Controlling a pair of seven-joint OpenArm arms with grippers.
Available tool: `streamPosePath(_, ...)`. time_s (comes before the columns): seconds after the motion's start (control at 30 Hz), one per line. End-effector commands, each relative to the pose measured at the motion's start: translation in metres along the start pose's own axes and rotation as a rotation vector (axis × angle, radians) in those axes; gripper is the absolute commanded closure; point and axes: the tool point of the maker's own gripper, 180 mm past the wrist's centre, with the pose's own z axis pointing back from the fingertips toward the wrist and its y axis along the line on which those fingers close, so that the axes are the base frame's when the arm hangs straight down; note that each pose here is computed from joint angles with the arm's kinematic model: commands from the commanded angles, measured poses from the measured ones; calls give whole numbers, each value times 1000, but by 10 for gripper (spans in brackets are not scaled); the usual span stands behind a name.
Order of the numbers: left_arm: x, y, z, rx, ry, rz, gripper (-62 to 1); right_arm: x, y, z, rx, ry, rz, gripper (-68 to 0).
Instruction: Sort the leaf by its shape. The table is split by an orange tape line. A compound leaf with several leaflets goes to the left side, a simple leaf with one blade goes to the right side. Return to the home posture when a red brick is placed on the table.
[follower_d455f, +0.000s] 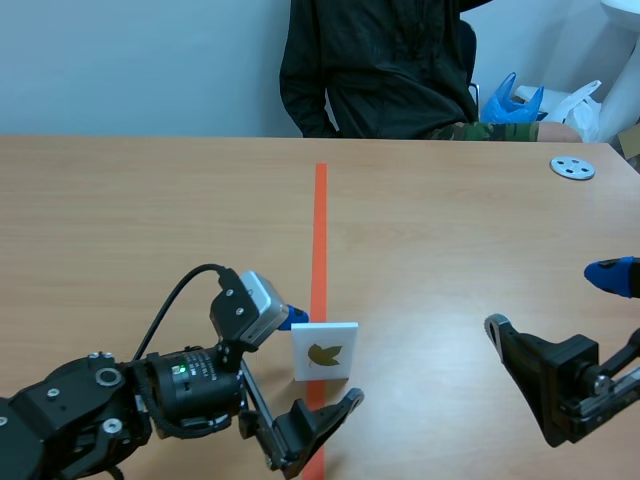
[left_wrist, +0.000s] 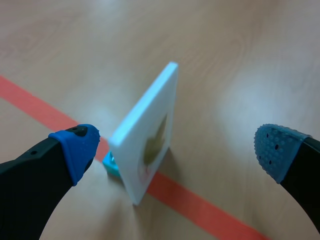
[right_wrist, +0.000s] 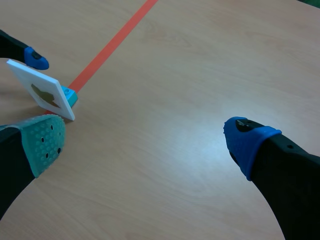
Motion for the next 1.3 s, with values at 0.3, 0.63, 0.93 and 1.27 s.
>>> streamPosePath(0.3,10,7,-21,31,-33,-4,-594,11,-1,-1,3,-38,14,-679)
streamPosePath(0.63,9,15,-19,70,-30,-19,-236,11,-1,-1,3,-38,14,-679)
streamPosePath(0.93,9,15,-20,70,-27,-19,-29,11,-1,-1,3,-38,14,-679)
streamPosePath(1.27,55,33,-3,106,-80,-65,-29,11,-1,-1,3,-39,13,-679)
